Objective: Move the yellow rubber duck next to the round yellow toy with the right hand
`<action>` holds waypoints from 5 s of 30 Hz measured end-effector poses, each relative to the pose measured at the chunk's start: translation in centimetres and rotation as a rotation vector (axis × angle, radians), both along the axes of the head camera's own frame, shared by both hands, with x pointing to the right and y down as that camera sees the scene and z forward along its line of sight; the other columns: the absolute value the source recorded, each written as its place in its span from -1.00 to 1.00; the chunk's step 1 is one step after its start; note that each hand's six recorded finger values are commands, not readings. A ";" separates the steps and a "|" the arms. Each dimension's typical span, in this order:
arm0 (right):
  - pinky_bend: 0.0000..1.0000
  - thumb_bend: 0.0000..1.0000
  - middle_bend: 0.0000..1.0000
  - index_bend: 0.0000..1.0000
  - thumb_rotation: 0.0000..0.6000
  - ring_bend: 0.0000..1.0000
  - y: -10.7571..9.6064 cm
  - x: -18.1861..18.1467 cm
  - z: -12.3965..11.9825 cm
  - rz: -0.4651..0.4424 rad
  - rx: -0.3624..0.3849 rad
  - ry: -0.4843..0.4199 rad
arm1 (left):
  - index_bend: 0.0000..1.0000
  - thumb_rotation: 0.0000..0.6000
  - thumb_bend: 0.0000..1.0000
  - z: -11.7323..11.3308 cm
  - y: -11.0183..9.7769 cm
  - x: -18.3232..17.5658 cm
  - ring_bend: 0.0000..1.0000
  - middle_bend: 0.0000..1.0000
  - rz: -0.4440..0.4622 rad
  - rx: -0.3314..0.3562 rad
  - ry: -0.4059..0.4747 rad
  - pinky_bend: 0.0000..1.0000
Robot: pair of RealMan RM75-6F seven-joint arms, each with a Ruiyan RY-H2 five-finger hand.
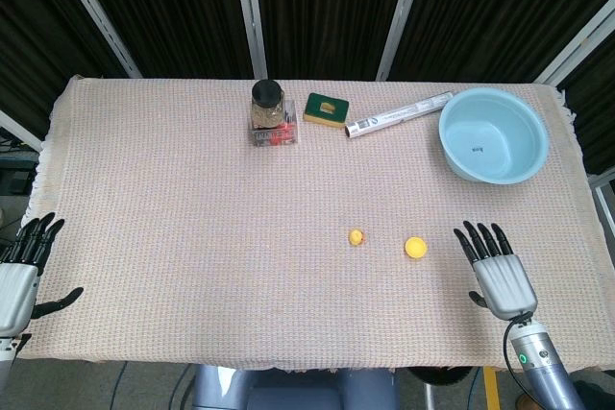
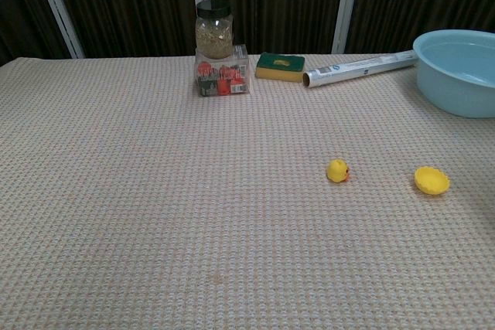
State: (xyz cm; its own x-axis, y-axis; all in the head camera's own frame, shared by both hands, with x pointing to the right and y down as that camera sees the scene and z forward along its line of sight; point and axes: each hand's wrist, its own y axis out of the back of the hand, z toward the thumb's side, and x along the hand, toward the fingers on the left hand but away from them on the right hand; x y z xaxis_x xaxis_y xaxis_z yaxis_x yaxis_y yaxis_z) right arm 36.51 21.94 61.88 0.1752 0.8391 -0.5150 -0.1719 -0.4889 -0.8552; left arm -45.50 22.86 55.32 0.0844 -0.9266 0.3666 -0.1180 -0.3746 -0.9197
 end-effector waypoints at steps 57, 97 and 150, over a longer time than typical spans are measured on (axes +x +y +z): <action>-1.00 -0.74 -1.00 -0.37 1.00 -1.00 -6.2 -13.4 10.0 0.117 -0.095 -0.061 | -1.00 1.00 -1.00 0.3 -0.8 1.8 -1.00 -1.00 0.048 -0.021 0.027 -0.56; -1.00 -0.70 -1.00 -0.27 1.00 -1.00 -6.6 -18.8 11.7 0.086 -0.105 -0.056 | -1.00 1.00 -1.00 0.3 -0.8 1.8 -1.00 -1.00 0.050 -0.021 0.038 -0.56; -1.00 -0.70 -1.00 0.02 1.00 -1.00 -8.0 -18.7 10.2 0.073 -0.058 -0.062 | -1.00 1.00 -1.00 0.3 -0.9 2.1 -1.00 -1.00 0.059 -0.031 0.036 -0.56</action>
State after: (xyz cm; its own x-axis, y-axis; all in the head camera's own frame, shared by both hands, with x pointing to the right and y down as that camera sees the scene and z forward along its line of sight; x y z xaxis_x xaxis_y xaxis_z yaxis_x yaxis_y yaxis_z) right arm 17.83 13.93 72.06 0.1477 0.8201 -0.5528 -0.0813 -0.5470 -0.8332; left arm -43.36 21.99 55.65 0.1526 -0.9079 0.3904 -0.1277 -0.4098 -0.9032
